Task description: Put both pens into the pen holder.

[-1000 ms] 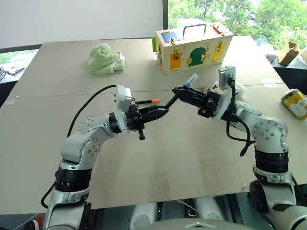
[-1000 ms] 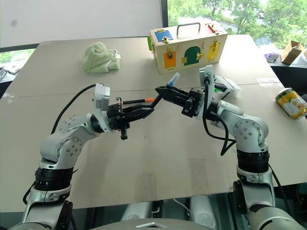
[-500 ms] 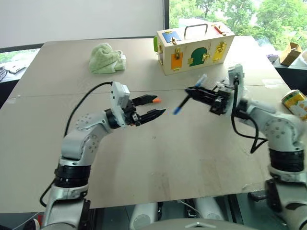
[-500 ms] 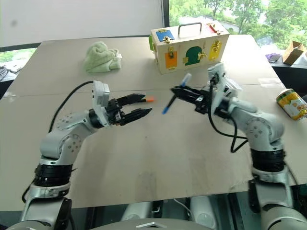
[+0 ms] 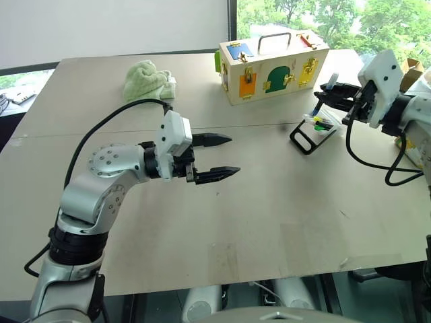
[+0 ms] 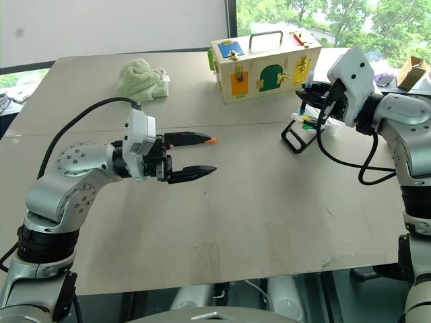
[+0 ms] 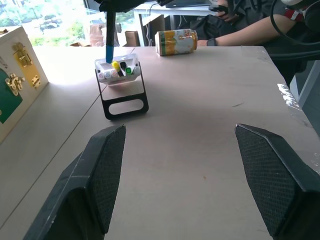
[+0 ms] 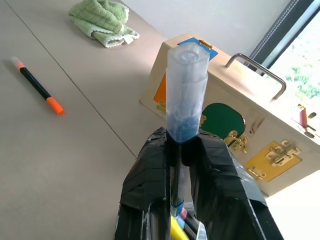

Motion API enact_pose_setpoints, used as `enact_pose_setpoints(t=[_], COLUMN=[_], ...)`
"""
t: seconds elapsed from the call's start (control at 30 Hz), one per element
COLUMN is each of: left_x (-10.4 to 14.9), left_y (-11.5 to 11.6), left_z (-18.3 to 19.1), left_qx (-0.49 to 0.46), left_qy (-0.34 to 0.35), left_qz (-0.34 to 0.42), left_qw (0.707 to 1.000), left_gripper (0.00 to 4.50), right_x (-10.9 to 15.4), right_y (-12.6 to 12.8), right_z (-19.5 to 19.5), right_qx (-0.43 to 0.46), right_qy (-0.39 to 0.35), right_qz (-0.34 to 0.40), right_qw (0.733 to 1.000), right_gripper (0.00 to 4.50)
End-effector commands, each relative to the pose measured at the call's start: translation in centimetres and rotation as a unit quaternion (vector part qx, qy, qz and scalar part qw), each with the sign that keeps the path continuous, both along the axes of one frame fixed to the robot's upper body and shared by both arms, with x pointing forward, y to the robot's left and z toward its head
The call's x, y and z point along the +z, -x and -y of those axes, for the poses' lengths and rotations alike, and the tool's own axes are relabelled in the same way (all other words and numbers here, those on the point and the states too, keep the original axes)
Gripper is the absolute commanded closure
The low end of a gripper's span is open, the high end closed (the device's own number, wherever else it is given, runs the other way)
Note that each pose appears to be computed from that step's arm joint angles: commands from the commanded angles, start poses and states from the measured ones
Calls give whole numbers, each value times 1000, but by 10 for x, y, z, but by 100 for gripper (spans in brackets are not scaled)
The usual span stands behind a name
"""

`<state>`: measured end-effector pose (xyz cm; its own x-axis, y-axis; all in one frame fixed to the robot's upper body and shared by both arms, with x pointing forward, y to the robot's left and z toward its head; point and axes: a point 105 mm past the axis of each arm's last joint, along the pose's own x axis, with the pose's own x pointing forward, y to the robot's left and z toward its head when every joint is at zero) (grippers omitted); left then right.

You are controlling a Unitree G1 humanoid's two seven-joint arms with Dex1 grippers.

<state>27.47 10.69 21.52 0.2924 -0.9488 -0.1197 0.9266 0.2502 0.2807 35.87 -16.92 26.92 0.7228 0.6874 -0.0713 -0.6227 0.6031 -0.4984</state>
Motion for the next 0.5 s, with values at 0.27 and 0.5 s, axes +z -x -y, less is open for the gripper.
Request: enact_pose_setpoints(t=[0.27, 0.5], left_x=[13, 14], left_y=[6, 5], left_z=[1, 1], left_qx=[-9, -5], left_qy=[5, 4], left_qz=[21, 27], left_qw=[1000, 1000], left_gripper=[92, 92], right_x=[5, -9], right_y=[-4, -11], right_z=[3, 6], right_qx=[-7, -16], right_qy=[53, 102], right_qz=[41, 42], right_qw=[998, 994], right_gripper=[437, 437])
